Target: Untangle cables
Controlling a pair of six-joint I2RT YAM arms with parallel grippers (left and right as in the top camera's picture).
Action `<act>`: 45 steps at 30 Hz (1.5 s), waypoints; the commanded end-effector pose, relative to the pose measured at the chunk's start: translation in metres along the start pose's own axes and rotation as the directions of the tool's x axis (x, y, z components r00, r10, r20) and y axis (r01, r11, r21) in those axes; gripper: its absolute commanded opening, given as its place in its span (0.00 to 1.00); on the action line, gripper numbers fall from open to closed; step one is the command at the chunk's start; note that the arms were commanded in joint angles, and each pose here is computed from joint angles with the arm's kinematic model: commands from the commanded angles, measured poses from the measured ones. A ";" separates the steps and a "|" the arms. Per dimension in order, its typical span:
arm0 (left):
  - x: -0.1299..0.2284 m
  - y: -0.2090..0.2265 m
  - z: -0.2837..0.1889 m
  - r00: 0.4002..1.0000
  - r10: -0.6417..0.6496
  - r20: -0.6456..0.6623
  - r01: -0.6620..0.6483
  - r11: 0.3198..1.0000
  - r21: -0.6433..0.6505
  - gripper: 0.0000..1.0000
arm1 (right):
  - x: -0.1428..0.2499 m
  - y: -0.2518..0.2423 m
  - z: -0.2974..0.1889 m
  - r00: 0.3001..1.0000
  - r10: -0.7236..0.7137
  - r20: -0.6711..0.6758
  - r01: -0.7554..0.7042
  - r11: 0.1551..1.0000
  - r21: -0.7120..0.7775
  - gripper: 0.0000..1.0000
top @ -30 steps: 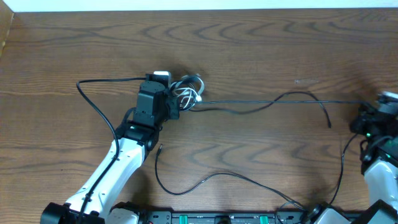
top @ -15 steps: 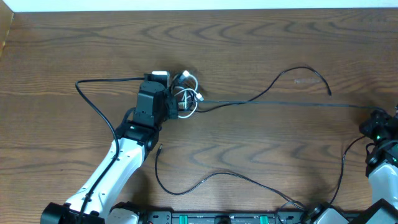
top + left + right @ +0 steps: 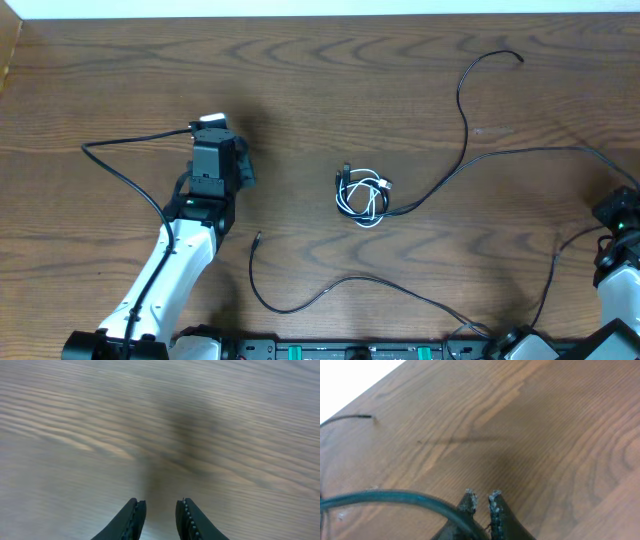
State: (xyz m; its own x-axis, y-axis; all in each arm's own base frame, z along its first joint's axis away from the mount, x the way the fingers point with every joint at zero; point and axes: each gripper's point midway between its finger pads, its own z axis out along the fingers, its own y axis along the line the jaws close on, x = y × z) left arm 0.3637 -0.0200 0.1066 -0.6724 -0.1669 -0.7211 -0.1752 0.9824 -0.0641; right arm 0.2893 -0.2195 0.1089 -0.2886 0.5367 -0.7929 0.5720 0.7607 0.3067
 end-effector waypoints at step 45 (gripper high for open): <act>0.056 -0.114 -0.042 0.938 0.338 -0.079 -0.228 0.772 0.593 0.27 | 0.252 0.306 -0.150 0.681 -0.702 -0.206 0.149 0.409 -0.901 0.99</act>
State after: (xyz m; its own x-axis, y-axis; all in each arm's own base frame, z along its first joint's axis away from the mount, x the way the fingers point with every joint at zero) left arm 0.3156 -0.1455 0.0998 -0.7536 0.1536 -0.6391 0.4350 0.8455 -0.3097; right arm 0.2757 0.2061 0.1041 -0.7372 -0.0599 -0.6730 -0.5380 0.6547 0.5311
